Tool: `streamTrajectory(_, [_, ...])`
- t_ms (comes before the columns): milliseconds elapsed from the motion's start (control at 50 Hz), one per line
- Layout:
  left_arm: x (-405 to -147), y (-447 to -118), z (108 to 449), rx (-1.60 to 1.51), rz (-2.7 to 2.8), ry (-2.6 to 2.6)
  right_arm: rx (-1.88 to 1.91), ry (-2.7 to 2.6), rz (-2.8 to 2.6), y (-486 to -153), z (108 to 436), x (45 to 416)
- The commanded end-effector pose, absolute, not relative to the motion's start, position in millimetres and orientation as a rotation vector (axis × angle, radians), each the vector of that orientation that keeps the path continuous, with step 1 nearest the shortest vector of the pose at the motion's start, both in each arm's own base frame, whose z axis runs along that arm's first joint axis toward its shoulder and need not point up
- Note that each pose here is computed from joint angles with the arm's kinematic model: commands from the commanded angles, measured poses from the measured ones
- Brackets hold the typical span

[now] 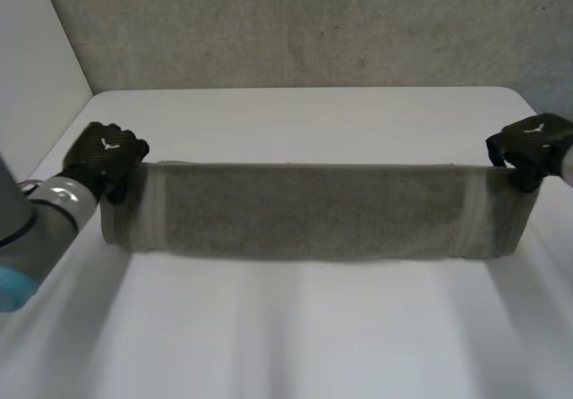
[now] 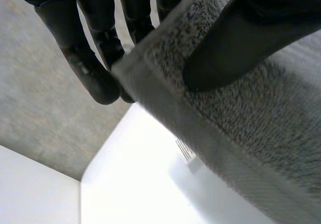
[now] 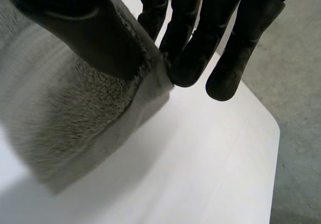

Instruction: Fold the towel.

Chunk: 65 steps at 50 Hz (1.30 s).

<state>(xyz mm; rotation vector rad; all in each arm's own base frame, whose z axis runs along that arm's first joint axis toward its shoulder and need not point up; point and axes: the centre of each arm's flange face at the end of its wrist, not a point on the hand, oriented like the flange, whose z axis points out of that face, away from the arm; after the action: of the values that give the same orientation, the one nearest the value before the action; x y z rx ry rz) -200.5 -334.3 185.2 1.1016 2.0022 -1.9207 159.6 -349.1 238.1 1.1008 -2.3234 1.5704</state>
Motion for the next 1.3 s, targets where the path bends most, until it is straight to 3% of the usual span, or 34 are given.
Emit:
streamTrajectory(20, [-220.7,-383.0,158.1,1.039,-1.901,1.983,1.068,-2.156,1.661,-401.8,202.1,185.1])
streamTrajectory(240, [-234.6,-421.5,151.5,0.931,-2.042,1.807,0.977,-1.959,1.817,-428.0,175.9,206.0])
streamTrajectory(620, [-244.6,-416.1,138.7,0.897,-2.060,1.778,0.936,-1.942,1.855,-430.0,163.6,208.9])
streamTrajectory(720, [-237.4,-404.4,162.4,0.846,-2.084,1.777,0.823,-1.936,1.993,-409.5,218.2,202.1])
streamTrajectory(880, [-226.3,-380.8,181.4,0.732,-2.161,1.907,0.769,-1.987,2.030,-375.9,242.5,195.5])
streamTrajectory(1100, [-220.1,-328.0,191.6,0.696,-2.313,2.176,0.867,-2.314,1.745,-340.5,204.1,177.9])
streamTrajectory(1220, [-220.1,-315.8,184.3,0.696,-2.320,2.279,0.885,-2.404,1.703,-343.4,192.0,168.7])
streamTrajectory(1300, [-219.5,-312.5,178.7,0.691,-2.302,2.312,0.881,-2.482,1.637,-352.7,166.3,161.6])
